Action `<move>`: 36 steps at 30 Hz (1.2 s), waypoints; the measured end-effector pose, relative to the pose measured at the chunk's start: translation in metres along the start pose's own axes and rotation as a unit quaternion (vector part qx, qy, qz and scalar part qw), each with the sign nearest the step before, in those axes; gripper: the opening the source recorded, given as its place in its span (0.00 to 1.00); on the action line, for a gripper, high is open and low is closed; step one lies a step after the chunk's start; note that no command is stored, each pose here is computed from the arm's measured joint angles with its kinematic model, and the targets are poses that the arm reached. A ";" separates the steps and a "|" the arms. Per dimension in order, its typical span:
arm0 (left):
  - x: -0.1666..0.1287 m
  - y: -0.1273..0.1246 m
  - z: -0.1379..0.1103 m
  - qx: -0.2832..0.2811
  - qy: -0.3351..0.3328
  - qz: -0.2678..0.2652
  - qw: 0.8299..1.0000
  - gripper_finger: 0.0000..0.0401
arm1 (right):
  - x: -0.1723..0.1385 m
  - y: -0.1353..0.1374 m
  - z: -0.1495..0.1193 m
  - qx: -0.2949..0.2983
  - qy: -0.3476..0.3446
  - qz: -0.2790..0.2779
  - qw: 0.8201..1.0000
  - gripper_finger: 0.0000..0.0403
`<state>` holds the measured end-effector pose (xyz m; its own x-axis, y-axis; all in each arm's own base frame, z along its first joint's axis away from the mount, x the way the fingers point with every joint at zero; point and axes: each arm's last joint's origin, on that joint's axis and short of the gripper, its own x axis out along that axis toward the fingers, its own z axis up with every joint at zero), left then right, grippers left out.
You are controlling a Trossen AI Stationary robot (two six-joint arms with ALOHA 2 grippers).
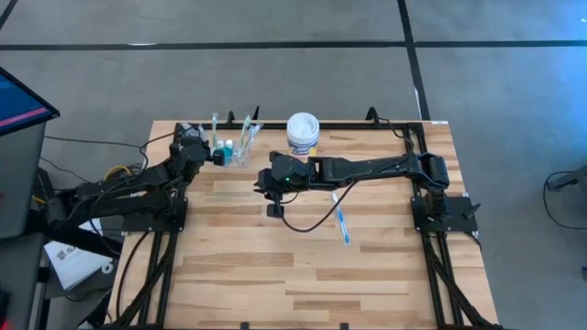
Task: Pick & Place toothbrushing station
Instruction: Put the green toothbrush into the transparent organizer, then put the blue toothbrush into the transparent organizer
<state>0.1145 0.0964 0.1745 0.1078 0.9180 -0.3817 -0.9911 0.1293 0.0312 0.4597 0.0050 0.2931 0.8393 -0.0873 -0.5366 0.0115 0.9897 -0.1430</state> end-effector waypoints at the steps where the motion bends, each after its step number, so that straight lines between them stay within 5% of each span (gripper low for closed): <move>1: 0.001 0.000 -0.002 -0.002 -0.001 -0.001 1.000 0.05 | 0.000 0.000 0.000 0.000 0.000 0.000 1.000 0.15; 10: 0.003 0.002 -0.012 -0.016 -0.003 -0.008 1.000 0.07 | 0.000 0.000 0.000 0.000 0.000 0.000 1.000 0.15; 36: 0.002 0.001 -0.013 0.000 -0.001 -0.019 1.000 0.36 | 0.000 0.000 0.000 0.000 0.000 0.000 1.000 0.15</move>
<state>0.1128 0.0938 0.1619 0.1446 0.9135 -0.3803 -0.9864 0.1635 0.0176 0.4597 0.0049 0.2932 0.8396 -0.0875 -0.5361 0.0120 0.9897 -0.1428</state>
